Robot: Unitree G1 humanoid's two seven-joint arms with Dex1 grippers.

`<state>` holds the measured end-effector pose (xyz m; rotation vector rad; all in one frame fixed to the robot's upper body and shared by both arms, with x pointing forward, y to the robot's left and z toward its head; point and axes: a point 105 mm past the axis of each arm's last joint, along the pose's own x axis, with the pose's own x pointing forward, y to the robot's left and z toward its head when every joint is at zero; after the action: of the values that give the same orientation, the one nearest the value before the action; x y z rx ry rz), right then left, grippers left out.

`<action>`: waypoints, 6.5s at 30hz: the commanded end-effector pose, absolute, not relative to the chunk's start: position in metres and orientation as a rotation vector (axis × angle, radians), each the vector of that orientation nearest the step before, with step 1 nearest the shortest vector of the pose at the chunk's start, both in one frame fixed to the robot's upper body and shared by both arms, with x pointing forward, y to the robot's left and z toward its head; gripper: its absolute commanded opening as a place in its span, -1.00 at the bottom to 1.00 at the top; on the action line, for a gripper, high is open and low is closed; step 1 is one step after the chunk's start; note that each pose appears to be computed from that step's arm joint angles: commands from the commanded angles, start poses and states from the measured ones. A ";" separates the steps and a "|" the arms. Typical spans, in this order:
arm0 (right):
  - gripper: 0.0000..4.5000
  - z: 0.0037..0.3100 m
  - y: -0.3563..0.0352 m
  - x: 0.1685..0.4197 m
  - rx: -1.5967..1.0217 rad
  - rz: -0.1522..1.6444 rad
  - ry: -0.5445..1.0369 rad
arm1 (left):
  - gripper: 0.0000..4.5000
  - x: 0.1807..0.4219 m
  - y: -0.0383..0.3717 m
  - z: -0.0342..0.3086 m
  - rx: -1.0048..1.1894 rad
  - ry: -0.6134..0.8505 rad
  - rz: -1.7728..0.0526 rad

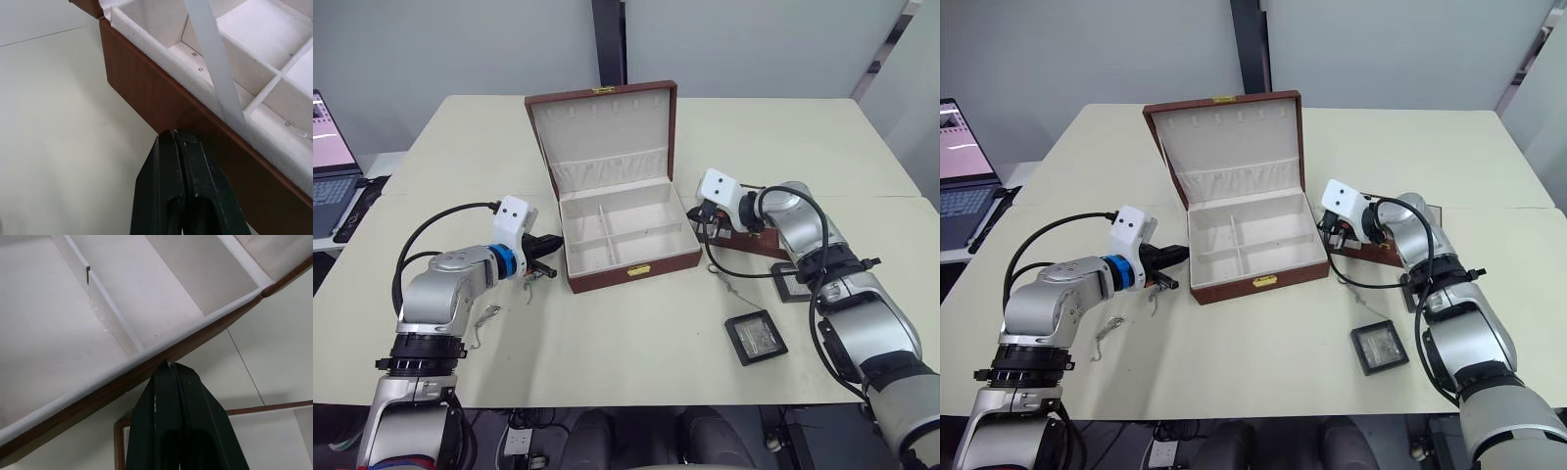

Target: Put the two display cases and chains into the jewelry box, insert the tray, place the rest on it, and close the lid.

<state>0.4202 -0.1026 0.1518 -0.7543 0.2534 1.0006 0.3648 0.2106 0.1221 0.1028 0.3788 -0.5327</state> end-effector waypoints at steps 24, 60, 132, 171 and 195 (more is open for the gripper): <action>-0.99 0.155 -0.091 0.383 -0.706 1.117 0.240 | -1.00 0.385 0.176 0.133 0.135 0.352 -0.683; -0.99 0.158 -0.085 0.385 -0.674 1.116 0.226 | -1.00 0.397 0.189 0.142 0.129 0.300 -0.620; 0.12 0.157 -0.355 0.248 -0.704 0.758 0.603 | 1.00 0.163 0.409 0.107 0.159 0.520 -0.172; 1.00 0.243 -0.111 0.275 -0.584 1.542 0.076 | 1.00 0.173 0.347 0.124 0.199 0.467 -0.333; 1.00 0.233 -0.081 0.269 -0.570 1.649 0.038 | 0.48 0.237 0.315 0.094 0.200 0.455 -0.401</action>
<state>0.2742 -0.0834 0.2233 -0.5392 0.0961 1.6395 0.2339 0.3142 0.0920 0.1708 0.4620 -0.4069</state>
